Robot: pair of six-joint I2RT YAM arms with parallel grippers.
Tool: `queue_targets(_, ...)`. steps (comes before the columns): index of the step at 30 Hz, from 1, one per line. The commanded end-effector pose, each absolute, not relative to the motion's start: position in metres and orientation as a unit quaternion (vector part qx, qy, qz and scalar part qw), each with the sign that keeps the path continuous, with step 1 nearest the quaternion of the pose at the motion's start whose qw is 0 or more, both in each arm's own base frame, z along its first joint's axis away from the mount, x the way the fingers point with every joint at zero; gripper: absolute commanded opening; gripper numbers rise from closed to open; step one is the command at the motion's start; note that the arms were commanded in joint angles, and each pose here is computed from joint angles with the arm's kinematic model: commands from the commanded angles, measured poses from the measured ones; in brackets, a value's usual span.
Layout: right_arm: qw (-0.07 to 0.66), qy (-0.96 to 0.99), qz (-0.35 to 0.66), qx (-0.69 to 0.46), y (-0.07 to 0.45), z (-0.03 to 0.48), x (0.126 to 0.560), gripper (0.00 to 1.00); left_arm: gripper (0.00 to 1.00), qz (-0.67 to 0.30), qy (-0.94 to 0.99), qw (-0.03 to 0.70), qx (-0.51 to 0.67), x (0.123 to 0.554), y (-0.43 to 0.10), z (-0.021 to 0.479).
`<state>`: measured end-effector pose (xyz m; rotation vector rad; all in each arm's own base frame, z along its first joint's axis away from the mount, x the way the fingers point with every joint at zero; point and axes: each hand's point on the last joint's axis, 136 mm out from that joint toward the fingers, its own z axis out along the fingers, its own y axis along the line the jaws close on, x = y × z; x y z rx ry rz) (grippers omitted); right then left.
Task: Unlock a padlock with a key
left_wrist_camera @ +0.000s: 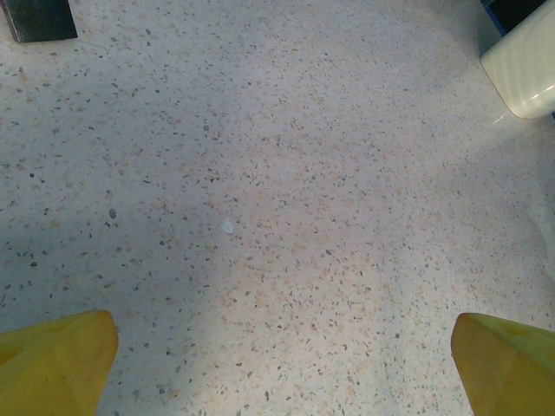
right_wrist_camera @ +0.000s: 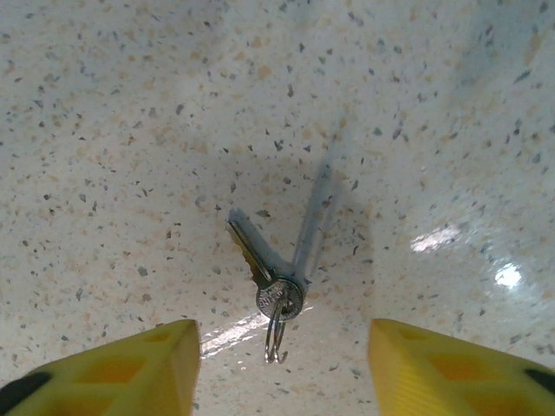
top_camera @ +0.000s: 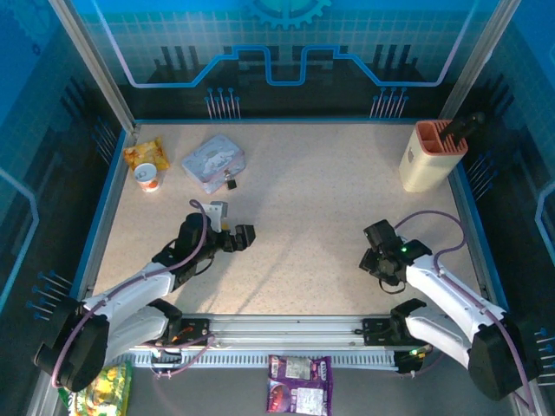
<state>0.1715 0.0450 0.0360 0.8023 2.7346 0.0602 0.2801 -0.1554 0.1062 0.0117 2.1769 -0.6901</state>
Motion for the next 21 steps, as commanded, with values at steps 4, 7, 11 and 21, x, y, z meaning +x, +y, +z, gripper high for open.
queue_targets(4,0.137,0.947,0.016,0.291,0.048,0.024,0.168,0.46,0.99,-0.276,0.859,0.431,0.022,0.280,-0.159,0.107)
queue_targets(7,0.138,0.946,0.013,0.292,0.050,0.021,0.169,0.42,0.99,-0.276,0.858,0.433,0.021,0.281,-0.158,0.108)
queue_targets(11,0.137,0.948,0.005,0.289,0.051,0.017,0.170,0.37,0.99,-0.277,0.857,0.433,0.021,0.280,-0.159,0.108)
queue_targets(21,0.139,0.949,-0.004,0.282,0.052,0.017,0.174,0.30,0.99,-0.276,0.855,0.439,0.021,0.279,-0.157,0.110)
